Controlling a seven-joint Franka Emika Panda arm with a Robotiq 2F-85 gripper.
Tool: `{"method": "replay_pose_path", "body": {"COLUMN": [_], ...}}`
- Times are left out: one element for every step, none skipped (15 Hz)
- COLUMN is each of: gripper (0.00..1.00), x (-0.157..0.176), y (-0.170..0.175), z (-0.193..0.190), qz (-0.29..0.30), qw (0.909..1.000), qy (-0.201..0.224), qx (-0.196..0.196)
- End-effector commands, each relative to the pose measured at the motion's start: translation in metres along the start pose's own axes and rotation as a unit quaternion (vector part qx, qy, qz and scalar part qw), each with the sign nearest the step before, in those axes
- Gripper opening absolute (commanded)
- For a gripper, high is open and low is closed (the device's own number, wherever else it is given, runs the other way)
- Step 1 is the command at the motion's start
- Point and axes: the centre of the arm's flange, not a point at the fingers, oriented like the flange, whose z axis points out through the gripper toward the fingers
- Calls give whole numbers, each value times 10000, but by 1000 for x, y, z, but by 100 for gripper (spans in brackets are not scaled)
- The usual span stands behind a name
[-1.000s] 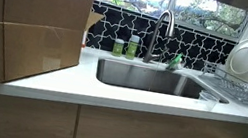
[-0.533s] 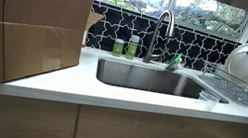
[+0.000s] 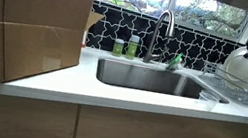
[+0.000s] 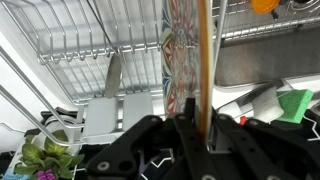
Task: Rinse the orange plate under the faucet then place it on the plate rack
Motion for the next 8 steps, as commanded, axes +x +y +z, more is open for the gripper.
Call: {"method": "replay_pose_path", "body": {"gripper": [3,3,3,3,3,3,3,3], "x": [4,3,3,3,3,2,2,1], "y": [1,0,0,-1,-2,-2,-3,-4], "z": [3,5,6,7,9,10,12,13], "qz": [-65,-81,-85,-89,-90,-104,-104,-114], "qw": [9999,9999,9999,9998,9998,9998,9997,9997], "qy": [-89,-93,-113,-125,-140,-158,-183,-196], "qx": [-7,-43,-71,-86,-100,-110,-127,-126]}}
